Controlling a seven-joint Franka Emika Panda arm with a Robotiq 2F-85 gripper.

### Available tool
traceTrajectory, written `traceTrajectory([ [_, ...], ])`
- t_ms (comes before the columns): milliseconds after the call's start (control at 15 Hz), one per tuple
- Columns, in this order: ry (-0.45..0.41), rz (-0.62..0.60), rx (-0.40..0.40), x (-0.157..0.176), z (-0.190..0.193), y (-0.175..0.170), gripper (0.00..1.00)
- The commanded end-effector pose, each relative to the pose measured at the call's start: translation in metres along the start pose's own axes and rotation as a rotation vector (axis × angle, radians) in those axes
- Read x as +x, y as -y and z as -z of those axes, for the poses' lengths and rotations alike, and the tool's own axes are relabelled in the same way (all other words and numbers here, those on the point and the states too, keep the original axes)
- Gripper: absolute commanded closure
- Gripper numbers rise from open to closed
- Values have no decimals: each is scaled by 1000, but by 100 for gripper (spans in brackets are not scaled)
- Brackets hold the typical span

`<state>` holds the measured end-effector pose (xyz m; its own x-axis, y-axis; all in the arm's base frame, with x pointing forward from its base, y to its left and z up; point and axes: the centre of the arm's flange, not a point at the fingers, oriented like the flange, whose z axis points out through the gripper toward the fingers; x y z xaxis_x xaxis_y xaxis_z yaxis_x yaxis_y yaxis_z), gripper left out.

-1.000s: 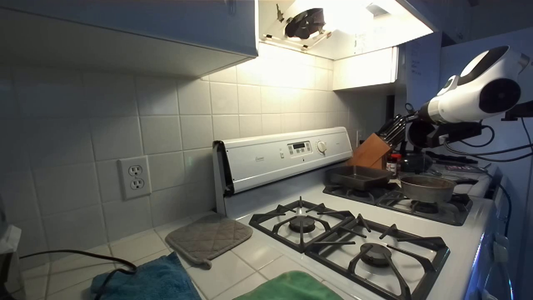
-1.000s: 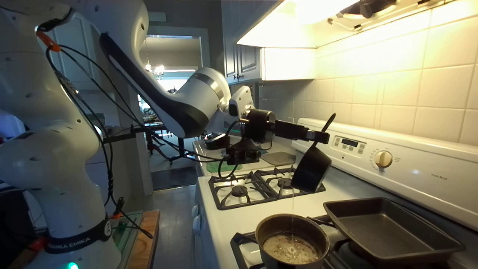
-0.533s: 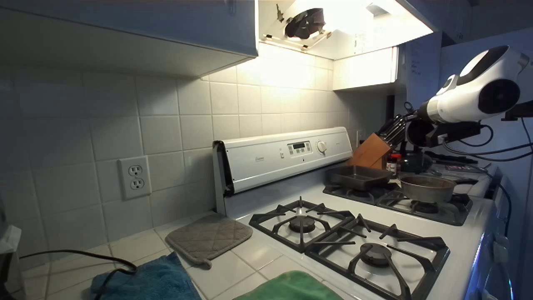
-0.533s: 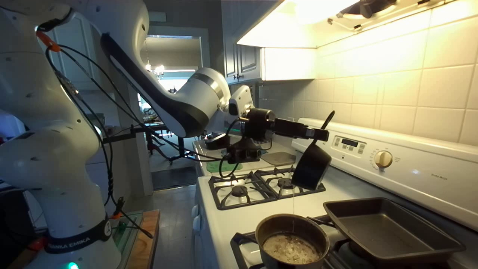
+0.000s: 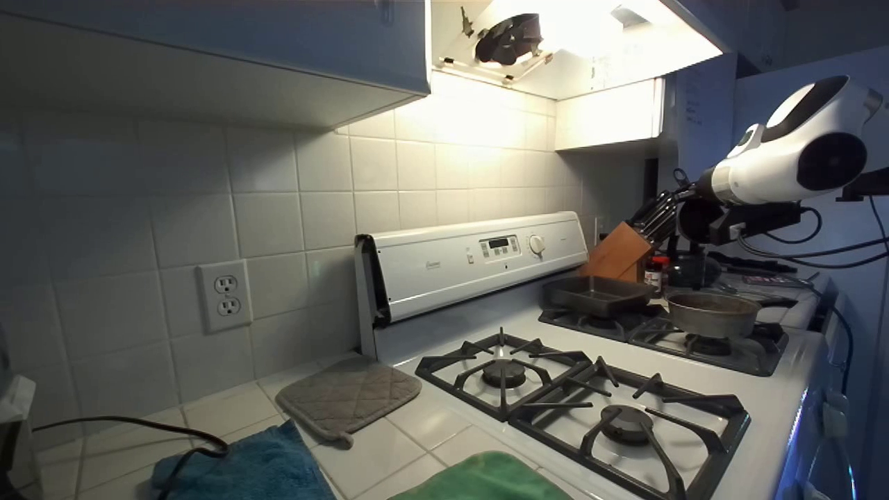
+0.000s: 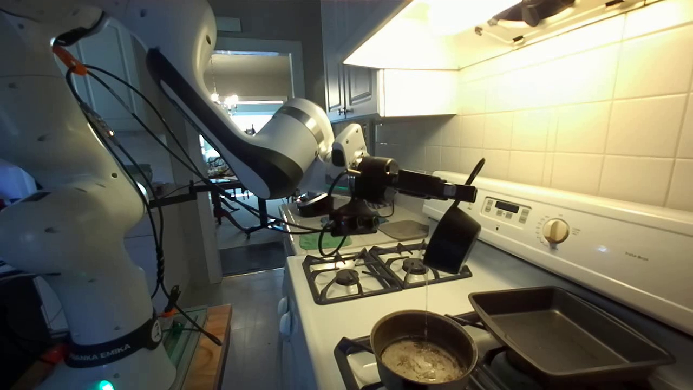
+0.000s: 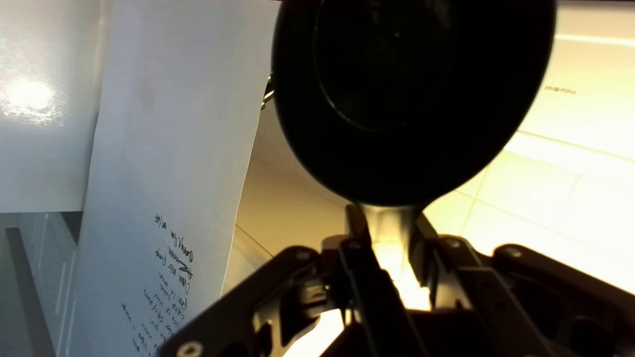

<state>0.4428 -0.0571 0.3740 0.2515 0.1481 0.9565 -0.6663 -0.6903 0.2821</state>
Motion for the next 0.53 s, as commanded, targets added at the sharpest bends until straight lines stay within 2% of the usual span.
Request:
traceTrajectory([
  [0, -32, 5, 1, -2, 4, -6, 94],
  [467, -8, 0, -16, -3, -4, -13, 94],
])
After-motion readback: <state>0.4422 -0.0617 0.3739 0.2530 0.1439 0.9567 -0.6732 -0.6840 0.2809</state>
